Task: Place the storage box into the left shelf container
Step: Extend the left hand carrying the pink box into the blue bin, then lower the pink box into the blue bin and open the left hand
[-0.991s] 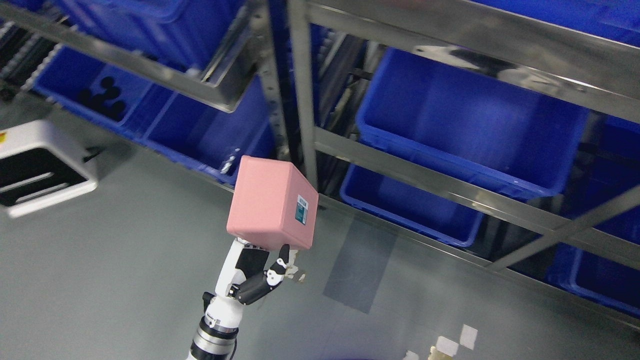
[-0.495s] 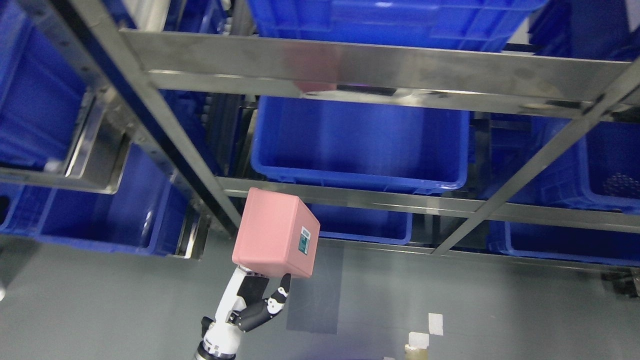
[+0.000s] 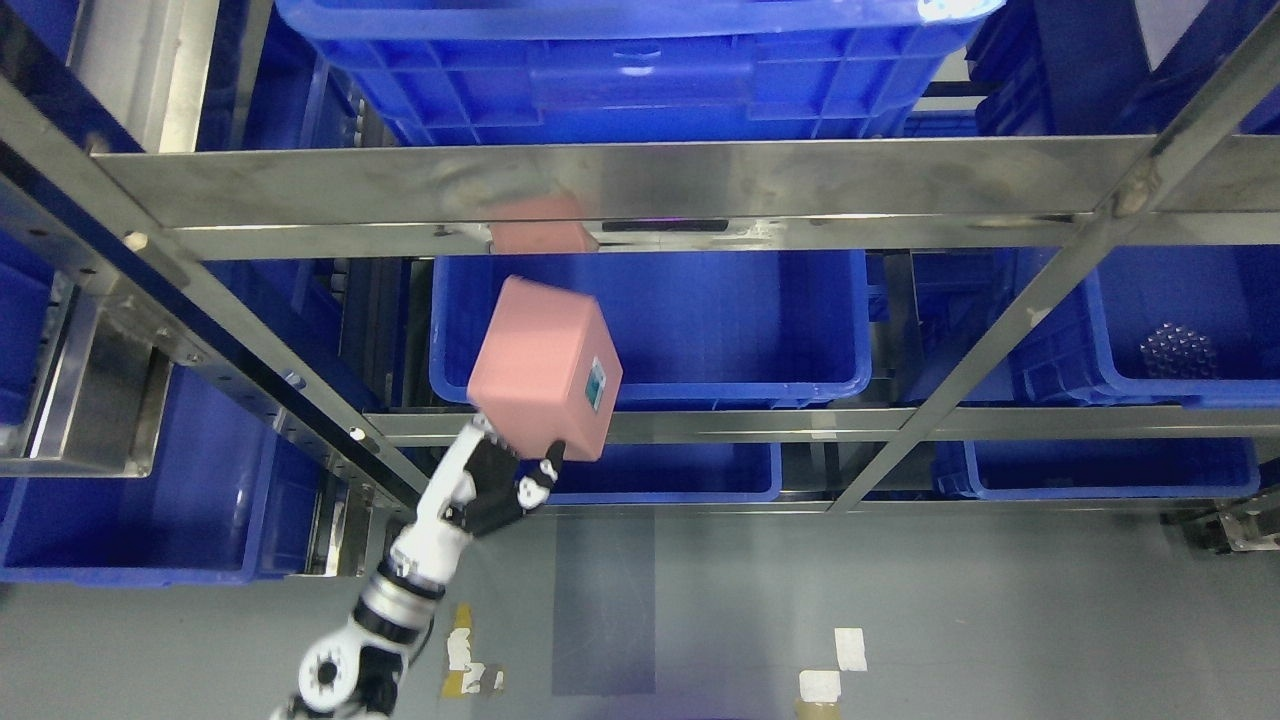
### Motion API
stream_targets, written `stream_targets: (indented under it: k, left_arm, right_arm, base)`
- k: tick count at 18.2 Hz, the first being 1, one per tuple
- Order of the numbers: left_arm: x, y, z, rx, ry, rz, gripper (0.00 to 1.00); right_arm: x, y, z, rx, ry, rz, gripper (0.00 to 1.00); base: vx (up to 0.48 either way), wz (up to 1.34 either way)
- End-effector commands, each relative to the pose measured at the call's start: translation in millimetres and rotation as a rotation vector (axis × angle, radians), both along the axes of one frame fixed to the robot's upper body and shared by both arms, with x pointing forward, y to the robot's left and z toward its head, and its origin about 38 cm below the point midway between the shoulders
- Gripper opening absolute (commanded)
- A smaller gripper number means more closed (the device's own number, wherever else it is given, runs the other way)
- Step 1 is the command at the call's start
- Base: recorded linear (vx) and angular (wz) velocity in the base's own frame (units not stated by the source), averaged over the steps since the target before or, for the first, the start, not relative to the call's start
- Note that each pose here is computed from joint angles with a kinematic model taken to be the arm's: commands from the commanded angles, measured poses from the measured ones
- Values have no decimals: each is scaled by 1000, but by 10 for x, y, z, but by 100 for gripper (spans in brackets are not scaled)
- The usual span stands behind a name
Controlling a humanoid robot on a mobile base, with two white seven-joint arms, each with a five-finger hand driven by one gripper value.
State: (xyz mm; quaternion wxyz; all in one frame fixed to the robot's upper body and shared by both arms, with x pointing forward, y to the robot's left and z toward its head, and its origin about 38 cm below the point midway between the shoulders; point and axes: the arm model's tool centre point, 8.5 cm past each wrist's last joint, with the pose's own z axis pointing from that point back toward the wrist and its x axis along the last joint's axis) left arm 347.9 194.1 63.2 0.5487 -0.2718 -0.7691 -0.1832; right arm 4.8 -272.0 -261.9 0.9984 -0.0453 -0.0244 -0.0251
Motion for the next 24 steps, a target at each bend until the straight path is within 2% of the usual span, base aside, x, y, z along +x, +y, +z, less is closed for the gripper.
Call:
stream_targets:
  k: [1,5,7,11,13,17,18,21,24]
  left_arm:
    - [900,300,163,151,59,50,4]
    - [1330,142,348,229,70,33,4]
    - [1461,-75,270,337,98,-16,4]
    - [1513,-453,-57,653,127,-136,6]
    - [1498,-404,-242,770,136,-164,6]
    - [1667,-424,-23,846,77,-155,9]
    - [1687,-423,9,844,70,-148,13]
    - [1755,-411,99,834,46,-95,42]
    - [1824,-390,205,811,11,-22,82]
  right_arm:
    - [84,-118,10,-19,-26,-19,100]
    - [84,-118,10,-19,-26,-19,100]
    - [92,-118,10,-19,-26,-19,100]
    - [82,-118,10,-19,-25,-19,100]
    - [82,-118,10,-19,-25,-19,100]
    - [82,-118,10,-19,-25,-19,100]
    - [92,-118,10,-19,-26,-19,100]
    - [92,-118,10,-19,-26,-19,100]
    - [92,-118,10,-19,-26,-19,100]
  base:
    - [33,-78]
    - [17,-38]
    - [0,0]
    - [0,0]
    - [0,0]
    - [0,0]
    - [0,0]
    - [0,0]
    - [0,0]
